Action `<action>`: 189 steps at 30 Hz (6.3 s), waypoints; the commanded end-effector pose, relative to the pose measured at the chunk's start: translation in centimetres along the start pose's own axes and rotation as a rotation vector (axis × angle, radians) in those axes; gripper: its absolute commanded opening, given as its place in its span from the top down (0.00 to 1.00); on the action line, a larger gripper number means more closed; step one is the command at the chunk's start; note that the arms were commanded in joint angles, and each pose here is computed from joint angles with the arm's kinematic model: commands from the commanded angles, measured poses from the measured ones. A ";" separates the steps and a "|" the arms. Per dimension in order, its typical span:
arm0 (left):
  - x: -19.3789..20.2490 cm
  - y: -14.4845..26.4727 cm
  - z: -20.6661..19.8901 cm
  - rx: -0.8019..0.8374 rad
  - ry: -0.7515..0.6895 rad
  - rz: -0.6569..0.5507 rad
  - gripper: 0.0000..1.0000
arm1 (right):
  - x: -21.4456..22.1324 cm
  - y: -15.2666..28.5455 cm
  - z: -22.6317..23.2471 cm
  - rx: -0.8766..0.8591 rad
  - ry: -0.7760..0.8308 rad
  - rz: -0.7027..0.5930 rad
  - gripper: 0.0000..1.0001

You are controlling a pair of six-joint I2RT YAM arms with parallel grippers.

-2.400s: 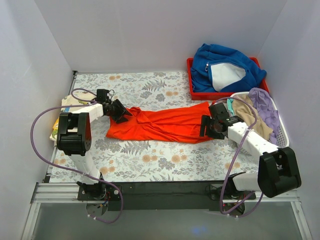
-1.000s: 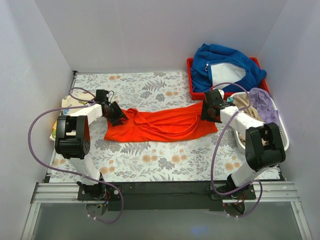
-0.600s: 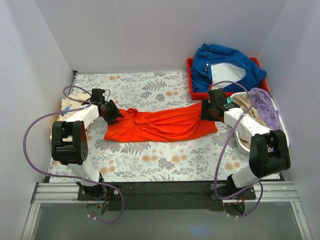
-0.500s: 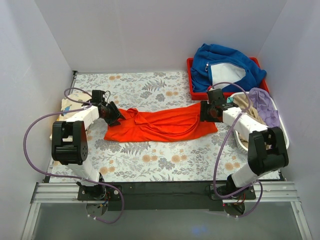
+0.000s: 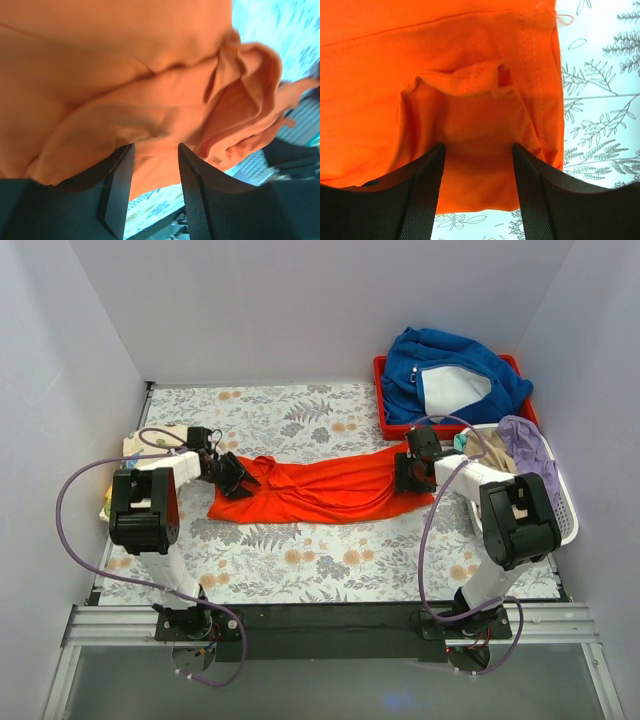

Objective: Fold and stack the t-shirts
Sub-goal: Fold the tshirt

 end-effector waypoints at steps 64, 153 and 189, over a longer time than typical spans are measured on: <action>-1.8 -4.2 -7.9 -0.142 -0.372 -0.197 0.14 | 14.0 7.2 12.6 -0.360 0.550 0.141 0.01; 20.6 5.5 1.2 -0.143 -0.156 0.037 0.38 | 18.4 7.3 13.5 -0.611 0.325 0.431 0.72; 22.6 7.7 0.0 -0.350 -0.285 0.100 0.19 | 18.2 8.6 11.3 -0.488 0.370 0.349 0.81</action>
Point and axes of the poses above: each gripper's point midway between its finger pads, its own y axis back along the fingers, its own z axis along the line the jaws close on, x = y × z, the point moved 7 cm from there along y, back along the fingers, and after that the axes turned 9 degrees about -y, right-handed, at the moved point
